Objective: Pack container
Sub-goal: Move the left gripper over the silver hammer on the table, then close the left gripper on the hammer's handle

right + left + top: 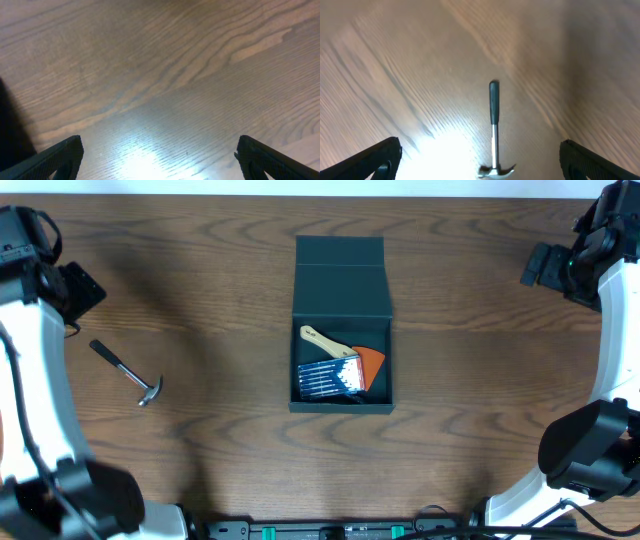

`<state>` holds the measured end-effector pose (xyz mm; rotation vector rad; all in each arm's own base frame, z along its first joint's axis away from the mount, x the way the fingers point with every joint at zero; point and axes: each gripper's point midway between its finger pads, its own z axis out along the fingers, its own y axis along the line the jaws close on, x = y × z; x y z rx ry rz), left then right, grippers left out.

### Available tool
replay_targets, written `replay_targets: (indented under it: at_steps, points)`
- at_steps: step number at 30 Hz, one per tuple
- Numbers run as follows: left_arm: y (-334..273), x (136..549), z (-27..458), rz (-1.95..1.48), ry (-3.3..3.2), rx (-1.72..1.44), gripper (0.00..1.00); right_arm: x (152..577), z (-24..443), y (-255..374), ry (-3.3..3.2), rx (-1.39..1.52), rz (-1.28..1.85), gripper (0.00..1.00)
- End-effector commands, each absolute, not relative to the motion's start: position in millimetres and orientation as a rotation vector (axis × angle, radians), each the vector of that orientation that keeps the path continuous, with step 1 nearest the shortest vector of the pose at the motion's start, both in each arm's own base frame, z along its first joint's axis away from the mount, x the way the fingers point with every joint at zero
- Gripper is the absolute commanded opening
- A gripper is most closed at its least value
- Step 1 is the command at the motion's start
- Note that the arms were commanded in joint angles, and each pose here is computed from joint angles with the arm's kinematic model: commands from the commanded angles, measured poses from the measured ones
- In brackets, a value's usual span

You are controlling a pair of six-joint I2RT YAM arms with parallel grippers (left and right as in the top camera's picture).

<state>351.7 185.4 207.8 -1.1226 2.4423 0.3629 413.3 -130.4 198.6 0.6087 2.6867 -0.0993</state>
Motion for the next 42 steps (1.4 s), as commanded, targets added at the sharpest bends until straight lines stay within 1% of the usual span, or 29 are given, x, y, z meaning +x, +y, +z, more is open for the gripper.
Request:
replay_targets:
  at_steps: [1,6,13,17,20,24,26,31,34,36,39,42]
  points:
    - [191,357,169,0.271,2.442,-1.339,0.98,410,192,-133,2.715,0.604,-0.108,0.99]
    - [189,366,122,0.225,2.541,-1.388,0.99,407,191,-132,2.732,0.582,-0.112,0.99]
    - [185,358,78,0.240,2.585,-1.550,0.98,404,190,-131,2.744,0.585,-0.111,0.99]
    - [175,349,58,0.220,2.644,-1.564,0.98,403,189,-131,2.748,0.586,-0.110,0.99]
    - [166,347,47,0.199,2.719,-1.476,0.98,403,189,-131,2.748,0.586,-0.110,0.99]
    - [158,354,42,0.202,2.834,-1.216,0.99,403,189,-131,2.749,0.586,-0.110,0.99]
    - [154,362,43,0.204,2.889,-1.021,0.99,403,189,-131,2.751,0.586,-0.110,0.99]
    - [137,373,48,0.225,3.033,-0.408,0.99,402,189,-131,2.755,0.582,-0.111,0.99]
    - [117,368,47,0.178,3.116,0.024,0.99,403,189,-131,2.753,0.582,-0.111,0.99]
    - [108,359,46,0.147,3.153,0.243,0.99,403,189,-131,2.751,0.581,-0.111,0.99]
    - [102,347,47,0.116,3.195,0.398,0.98,404,190,-131,2.751,0.569,-0.114,0.99]
    - [99,334,48,0.084,3.241,0.426,0.99,404,190,-134,2.749,0.562,-0.135,0.99]
